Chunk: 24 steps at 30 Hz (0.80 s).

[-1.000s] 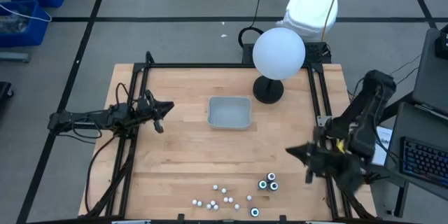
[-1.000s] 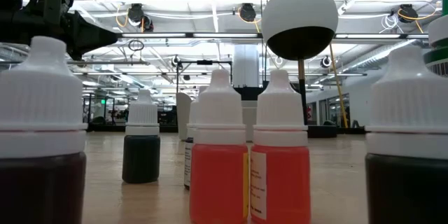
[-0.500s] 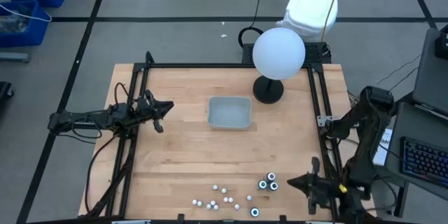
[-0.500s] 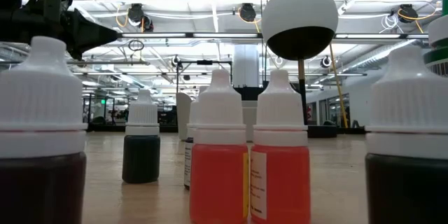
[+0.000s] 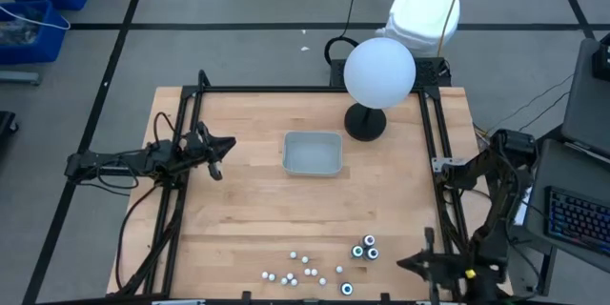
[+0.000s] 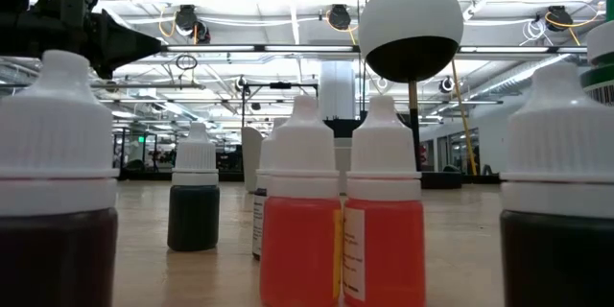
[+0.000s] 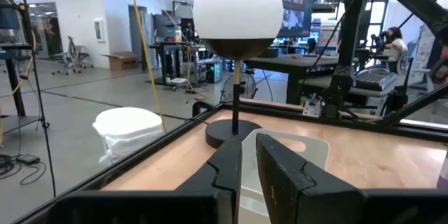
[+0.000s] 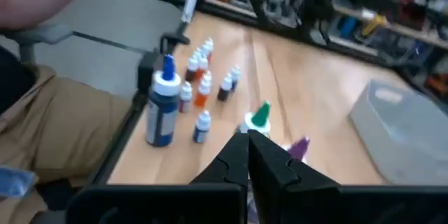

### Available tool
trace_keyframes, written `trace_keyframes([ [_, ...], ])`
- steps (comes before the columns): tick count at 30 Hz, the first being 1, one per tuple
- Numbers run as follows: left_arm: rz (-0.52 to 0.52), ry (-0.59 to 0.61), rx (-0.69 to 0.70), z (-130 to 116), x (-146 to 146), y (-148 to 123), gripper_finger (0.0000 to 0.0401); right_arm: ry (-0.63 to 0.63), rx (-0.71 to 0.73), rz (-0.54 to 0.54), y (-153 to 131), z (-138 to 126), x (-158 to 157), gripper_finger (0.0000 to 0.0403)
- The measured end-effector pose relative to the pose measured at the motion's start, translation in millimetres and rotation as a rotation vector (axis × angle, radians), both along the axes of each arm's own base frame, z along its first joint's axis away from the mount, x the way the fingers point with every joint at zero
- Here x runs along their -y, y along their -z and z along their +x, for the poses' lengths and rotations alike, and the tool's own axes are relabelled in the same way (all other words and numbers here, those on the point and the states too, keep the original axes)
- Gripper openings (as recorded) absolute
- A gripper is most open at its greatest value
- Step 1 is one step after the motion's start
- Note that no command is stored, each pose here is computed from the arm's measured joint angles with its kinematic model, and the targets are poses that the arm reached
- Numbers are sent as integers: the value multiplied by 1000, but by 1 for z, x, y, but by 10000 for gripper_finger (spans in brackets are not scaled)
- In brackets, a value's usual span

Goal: Pick & Place food coloring
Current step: Put the large black food coloring bottle into the gray bin

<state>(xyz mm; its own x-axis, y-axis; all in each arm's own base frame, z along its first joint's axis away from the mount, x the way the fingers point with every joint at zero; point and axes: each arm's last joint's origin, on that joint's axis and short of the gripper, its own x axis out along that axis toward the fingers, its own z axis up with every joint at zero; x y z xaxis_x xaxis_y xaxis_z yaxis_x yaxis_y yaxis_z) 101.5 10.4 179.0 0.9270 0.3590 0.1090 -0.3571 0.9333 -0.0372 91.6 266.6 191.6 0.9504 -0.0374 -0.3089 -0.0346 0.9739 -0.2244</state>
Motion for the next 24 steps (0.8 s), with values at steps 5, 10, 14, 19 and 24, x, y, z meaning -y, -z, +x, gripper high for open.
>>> trace_keyframes([
  [5, 18, -2, 9, 0, 0, -2, 51, 76, -10, 71, 16, 6, 14, 18],
  [10, 22, -3, 10, 0, 0, -2, 51, 106, -50, 132, 26, 12, 22, 79],
  [14, 37, -5, 4, 0, 0, -2, 51, 99, -41, 134, 28, 16, 22, 143],
  [19, 32, -3, -1, 0, 0, -1, 51, 44, -42, 126, 24, 20, 16, 205],
  [24, 32, -3, -1, 0, 0, -1, 51, 47, -71, 166, 24, 29, 17, 231],
])
